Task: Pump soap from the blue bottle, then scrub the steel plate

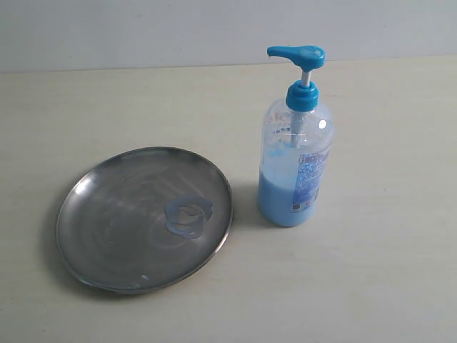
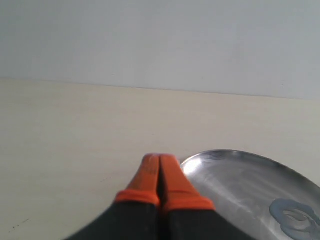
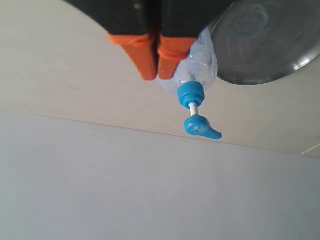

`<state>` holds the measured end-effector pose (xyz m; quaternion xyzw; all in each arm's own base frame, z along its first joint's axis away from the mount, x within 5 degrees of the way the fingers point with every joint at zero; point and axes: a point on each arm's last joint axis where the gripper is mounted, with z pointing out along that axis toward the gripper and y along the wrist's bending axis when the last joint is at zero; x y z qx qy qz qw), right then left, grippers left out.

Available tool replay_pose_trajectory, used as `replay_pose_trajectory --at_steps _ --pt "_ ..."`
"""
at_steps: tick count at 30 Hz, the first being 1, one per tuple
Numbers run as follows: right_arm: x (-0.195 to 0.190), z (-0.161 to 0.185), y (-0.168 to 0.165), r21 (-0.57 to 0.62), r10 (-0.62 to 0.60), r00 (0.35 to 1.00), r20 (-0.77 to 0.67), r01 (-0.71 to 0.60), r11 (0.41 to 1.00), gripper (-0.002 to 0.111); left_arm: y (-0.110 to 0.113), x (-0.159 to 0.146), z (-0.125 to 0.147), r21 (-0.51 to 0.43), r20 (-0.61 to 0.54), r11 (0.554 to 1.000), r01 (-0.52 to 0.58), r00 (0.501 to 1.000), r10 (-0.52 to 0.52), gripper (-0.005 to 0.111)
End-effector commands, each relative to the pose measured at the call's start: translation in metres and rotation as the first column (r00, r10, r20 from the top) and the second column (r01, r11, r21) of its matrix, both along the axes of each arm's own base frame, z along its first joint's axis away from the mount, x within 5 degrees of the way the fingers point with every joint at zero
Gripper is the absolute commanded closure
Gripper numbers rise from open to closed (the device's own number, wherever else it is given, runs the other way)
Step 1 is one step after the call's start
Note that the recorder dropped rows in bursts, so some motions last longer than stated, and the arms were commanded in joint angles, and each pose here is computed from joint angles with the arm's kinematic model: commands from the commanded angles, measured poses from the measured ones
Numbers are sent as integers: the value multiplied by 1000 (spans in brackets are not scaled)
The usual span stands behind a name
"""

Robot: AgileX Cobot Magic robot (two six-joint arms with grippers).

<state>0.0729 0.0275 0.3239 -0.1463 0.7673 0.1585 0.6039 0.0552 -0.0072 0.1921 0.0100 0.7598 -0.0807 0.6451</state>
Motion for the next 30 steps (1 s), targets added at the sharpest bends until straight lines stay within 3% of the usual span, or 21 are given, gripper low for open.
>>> replay_pose_trajectory --at_steps 1,8,30 --pt "0 -1 0 -1 0 1000 6 0 1000 108 1 -1 -3 5 -23 1000 -6 1000 6 107" --pt "0 -1 0 -1 0 1000 6 0 1000 108 1 -2 -9 17 -84 1000 -10 996 11 107" --pt "0 -1 0 -1 0 1000 6 0 1000 108 1 -2 -8 18 -80 1000 -9 997 11 107"
